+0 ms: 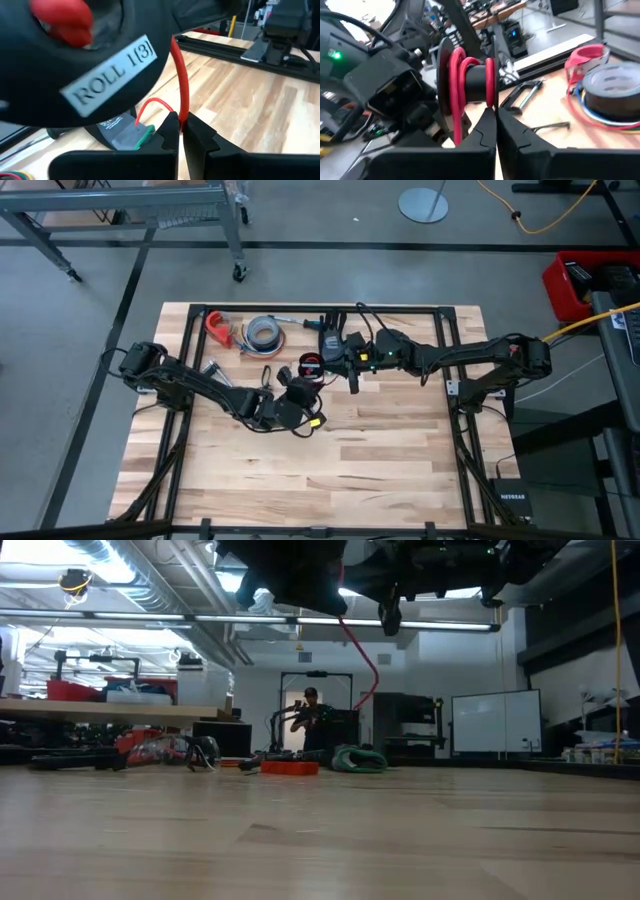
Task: Coil cords
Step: Coil the orange wire into the black spool
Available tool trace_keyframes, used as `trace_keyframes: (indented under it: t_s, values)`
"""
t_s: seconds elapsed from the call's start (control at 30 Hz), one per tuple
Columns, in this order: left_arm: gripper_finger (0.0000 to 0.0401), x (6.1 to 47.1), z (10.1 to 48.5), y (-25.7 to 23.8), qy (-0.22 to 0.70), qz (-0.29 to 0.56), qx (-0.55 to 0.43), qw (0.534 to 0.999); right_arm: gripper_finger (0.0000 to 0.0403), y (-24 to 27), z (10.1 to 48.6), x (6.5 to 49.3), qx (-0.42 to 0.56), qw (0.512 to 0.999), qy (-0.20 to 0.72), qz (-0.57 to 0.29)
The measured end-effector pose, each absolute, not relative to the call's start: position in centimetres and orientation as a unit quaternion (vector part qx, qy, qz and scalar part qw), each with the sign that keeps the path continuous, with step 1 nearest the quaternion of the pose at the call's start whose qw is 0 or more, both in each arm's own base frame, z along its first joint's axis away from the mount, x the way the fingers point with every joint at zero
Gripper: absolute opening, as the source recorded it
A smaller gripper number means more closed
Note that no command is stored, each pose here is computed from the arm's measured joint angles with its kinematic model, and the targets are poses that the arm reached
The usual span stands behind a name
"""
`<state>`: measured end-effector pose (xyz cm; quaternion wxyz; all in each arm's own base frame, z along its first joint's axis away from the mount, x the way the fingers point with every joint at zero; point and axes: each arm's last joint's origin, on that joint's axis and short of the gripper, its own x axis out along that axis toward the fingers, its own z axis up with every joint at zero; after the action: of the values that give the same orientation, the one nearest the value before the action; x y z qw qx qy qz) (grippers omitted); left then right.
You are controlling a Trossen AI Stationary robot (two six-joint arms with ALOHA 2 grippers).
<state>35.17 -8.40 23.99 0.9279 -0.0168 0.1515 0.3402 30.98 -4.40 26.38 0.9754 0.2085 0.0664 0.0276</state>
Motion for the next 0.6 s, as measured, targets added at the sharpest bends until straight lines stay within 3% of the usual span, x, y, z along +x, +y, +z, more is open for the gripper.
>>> trace_keyframes:
  t_s: [0.4, 0.6]
  values:
    - [0.0001, 34.3, 23.3, -9.7, 0.189, 0.327, 0.015, 0.926, 0.0001, -4.2, 26.0, 30.6, 0.223, 0.961, 0.114, 0.119]
    - [0.0023, 34.5, 23.2, -9.8, 0.2, 0.297, -0.002, 0.934, 0.0001, -3.9, 25.9, 30.4, 0.238, 0.949, 0.13, 0.162]
